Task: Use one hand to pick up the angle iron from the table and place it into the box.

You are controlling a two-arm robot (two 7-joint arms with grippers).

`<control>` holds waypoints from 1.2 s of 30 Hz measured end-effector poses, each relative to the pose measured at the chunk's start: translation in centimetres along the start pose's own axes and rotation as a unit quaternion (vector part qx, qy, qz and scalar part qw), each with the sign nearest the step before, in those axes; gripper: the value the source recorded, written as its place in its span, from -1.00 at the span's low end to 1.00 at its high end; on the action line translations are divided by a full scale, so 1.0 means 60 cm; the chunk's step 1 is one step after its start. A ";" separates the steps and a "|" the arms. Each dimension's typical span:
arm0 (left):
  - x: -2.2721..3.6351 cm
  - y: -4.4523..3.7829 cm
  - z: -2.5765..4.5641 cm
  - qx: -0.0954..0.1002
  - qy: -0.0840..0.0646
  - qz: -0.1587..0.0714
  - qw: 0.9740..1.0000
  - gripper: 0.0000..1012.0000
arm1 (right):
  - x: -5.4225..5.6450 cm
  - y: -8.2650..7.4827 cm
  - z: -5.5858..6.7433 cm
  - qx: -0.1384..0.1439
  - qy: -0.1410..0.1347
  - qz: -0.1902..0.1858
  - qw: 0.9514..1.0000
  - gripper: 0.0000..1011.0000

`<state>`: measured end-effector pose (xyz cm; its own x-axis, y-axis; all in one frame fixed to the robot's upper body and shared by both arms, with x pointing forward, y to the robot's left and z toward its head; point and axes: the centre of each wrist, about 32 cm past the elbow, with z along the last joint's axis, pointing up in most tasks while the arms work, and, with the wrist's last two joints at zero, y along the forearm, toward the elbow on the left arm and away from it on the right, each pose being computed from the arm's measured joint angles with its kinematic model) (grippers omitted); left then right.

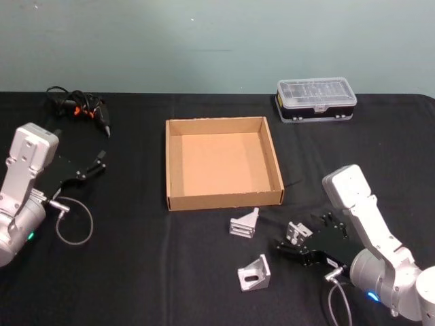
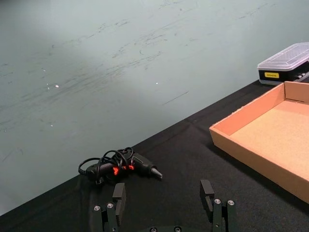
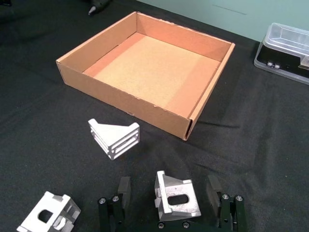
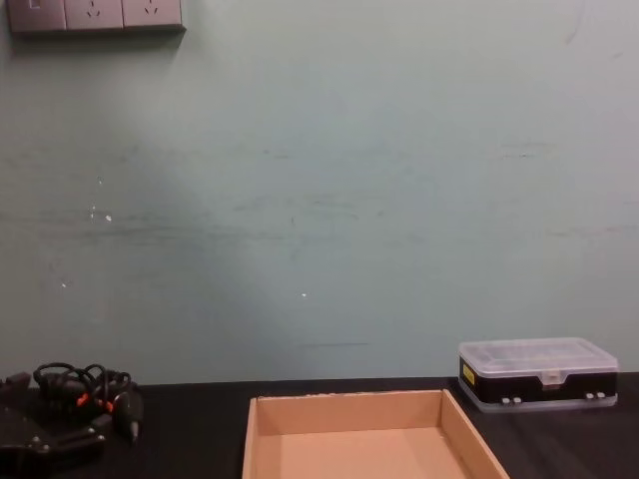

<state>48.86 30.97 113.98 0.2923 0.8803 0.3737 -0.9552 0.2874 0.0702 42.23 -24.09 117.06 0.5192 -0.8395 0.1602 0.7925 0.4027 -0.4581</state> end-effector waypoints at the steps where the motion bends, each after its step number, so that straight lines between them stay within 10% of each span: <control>1: 0.0000 0.000 0.000 0.000 0.000 0.000 1.000 1.00 | 0.000 0.000 0.000 0.000 0.000 0.000 1.000 0.98; 12: 0.0000 0.000 0.000 0.000 0.000 0.000 1.000 1.00 | 0.000 -0.002 0.001 0.000 -0.001 0.000 1.000 0.77; 36: 0.0000 0.000 0.000 0.000 0.000 0.000 1.000 1.00 | 0.000 -0.004 0.002 0.000 -0.002 -0.001 1.000 -0.73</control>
<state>48.86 30.97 113.98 0.2922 0.8803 0.3737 -0.9553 0.2873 0.0703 42.09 -24.15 117.24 0.5196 -0.8385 0.1642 0.7932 0.4019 -0.4575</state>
